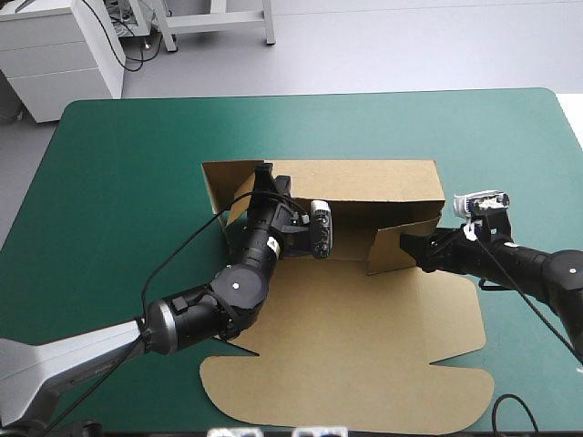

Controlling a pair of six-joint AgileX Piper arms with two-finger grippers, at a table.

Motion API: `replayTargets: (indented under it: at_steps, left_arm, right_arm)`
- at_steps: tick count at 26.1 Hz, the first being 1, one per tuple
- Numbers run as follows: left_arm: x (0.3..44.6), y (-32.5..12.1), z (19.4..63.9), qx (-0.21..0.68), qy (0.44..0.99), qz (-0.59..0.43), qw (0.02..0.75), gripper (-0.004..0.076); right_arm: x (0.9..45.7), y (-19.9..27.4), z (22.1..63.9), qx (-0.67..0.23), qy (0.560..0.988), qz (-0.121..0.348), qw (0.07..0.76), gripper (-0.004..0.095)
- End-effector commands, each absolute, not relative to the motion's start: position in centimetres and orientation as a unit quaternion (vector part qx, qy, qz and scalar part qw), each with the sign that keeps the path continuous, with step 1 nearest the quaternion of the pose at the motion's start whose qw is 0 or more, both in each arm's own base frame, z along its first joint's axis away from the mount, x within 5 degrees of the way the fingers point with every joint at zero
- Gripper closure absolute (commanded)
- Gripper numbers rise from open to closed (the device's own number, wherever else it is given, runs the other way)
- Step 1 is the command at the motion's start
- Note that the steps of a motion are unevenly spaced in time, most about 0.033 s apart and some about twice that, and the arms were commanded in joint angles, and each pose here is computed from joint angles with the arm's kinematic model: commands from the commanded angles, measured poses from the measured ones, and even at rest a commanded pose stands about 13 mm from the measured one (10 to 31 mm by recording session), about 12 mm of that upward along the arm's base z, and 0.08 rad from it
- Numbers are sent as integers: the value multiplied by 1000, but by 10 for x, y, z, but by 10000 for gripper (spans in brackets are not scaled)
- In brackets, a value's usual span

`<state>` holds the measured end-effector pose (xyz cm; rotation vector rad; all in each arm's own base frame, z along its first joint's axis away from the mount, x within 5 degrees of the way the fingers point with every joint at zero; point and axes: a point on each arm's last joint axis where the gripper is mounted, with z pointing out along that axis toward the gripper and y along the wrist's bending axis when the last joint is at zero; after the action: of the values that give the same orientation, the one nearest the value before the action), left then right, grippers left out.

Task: Fold the box

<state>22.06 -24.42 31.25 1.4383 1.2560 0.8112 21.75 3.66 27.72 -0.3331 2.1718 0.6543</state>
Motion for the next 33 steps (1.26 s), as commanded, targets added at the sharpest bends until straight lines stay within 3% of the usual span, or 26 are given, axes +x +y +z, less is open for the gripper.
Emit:
replayTargets:
  at_steps: [1, 9, 27, 30, 33]
  left_arm:
    - [218, -241, 339, 572, 507, 346, 544, 708]
    - [217, -243, 339, 577, 503, 339, 547, 708]
    - [217, -243, 338, 584, 496, 343, 543, 709]
    - [217, -244, 338, 586, 494, 340, 544, 709]
    - [216, -245, 338, 592, 490, 333, 547, 709]
  right_arm:
    - [221, 34, 294, -105, 843, 259, 459, 224]
    - [232, 25, 302, -80, 817, 216, 528, 236]
    - [273, 22, 273, -96, 844, 213, 484, 243]
    - [273, 22, 272, -115, 842, 202, 488, 371]
    - [273, 24, 273, -146, 832, 197, 498, 604]
